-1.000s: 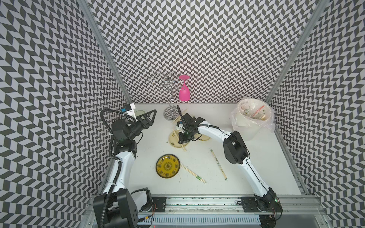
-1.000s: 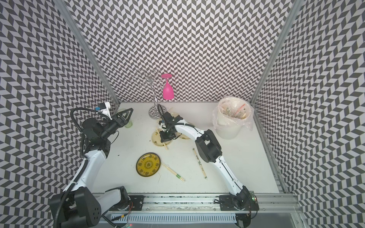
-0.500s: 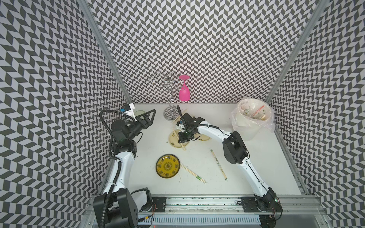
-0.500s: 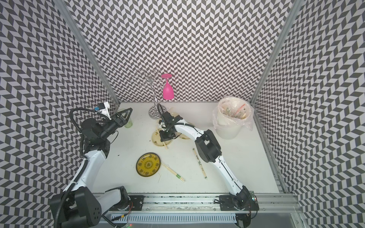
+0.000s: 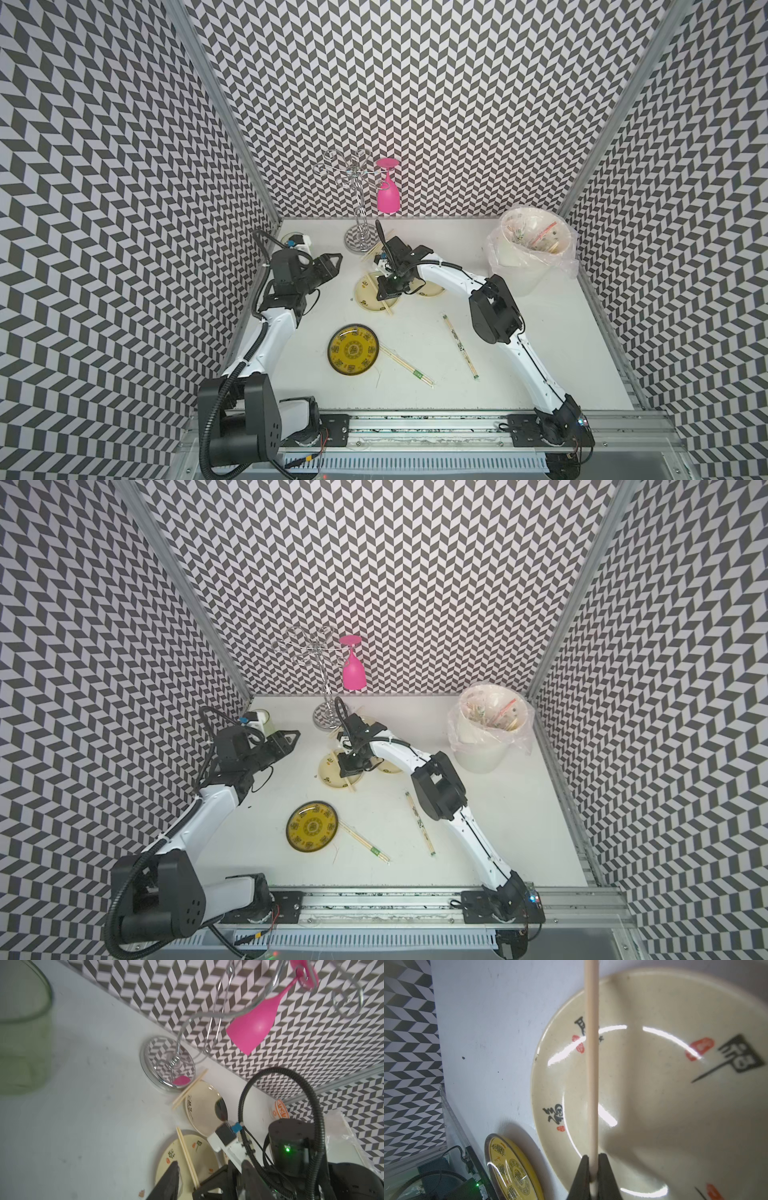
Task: Remove the packaging of disposable chopsticks
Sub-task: Place the disposable chopsticks on the plate.
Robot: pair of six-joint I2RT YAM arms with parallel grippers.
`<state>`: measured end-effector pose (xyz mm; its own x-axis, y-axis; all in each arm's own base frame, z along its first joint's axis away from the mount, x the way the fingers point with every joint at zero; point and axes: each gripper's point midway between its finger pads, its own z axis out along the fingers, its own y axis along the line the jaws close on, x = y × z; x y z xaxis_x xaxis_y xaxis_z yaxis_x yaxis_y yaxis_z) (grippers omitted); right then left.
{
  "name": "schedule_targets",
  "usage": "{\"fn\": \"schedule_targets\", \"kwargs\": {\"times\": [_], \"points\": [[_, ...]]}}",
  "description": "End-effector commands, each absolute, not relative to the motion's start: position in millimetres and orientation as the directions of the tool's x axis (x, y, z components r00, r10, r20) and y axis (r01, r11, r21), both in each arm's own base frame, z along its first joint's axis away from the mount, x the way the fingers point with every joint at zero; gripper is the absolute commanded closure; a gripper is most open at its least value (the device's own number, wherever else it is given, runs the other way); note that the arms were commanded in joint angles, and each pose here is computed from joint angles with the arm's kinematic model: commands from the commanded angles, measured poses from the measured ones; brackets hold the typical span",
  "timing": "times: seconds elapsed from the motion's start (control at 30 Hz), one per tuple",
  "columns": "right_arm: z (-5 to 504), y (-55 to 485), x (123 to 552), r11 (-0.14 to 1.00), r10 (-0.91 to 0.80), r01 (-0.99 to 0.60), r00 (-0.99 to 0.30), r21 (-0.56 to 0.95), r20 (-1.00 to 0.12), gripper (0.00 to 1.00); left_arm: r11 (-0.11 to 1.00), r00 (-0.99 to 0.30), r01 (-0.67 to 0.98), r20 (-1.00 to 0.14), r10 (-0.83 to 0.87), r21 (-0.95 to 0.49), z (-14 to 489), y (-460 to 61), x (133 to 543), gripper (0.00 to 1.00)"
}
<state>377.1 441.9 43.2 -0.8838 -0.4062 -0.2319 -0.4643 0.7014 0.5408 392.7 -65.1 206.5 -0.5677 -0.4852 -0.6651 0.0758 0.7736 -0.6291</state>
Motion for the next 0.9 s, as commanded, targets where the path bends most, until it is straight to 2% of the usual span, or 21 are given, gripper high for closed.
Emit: {"fn": "schedule_targets", "kwargs": {"times": [0.0,0.27,0.3,0.43,0.63,0.87], "points": [[41,441,381,0.692,-0.392,-0.447,-0.892,0.566,-0.226,0.90,0.855,-0.602,0.015,-0.688,-0.406,-0.518,188,-70,398,0.58],[43,445,378,0.667,-0.384,-0.430,-0.898,0.608,-0.213,0.90,0.902,-0.751,-0.038,-0.583,-0.310,-0.430,133,-93,412,0.62],[42,445,377,0.665,-0.386,-0.427,-0.899,0.613,-0.208,0.90,0.904,-0.768,-0.023,-0.572,-0.289,-0.427,129,-99,414,0.69],[40,444,374,0.666,-0.390,-0.420,-0.900,0.617,-0.192,0.90,0.921,-0.819,-0.026,-0.521,-0.242,-0.388,110,-108,412,0.75],[39,445,371,0.655,-0.393,-0.415,-0.901,0.631,-0.184,0.89,0.948,-0.840,-0.015,-0.511,-0.185,-0.319,89,-112,407,0.94],[35,445,369,0.652,-0.394,-0.406,-0.903,0.640,-0.171,0.88,0.958,-0.871,0.004,-0.472,-0.138,-0.287,68,-124,403,0.96]]}}
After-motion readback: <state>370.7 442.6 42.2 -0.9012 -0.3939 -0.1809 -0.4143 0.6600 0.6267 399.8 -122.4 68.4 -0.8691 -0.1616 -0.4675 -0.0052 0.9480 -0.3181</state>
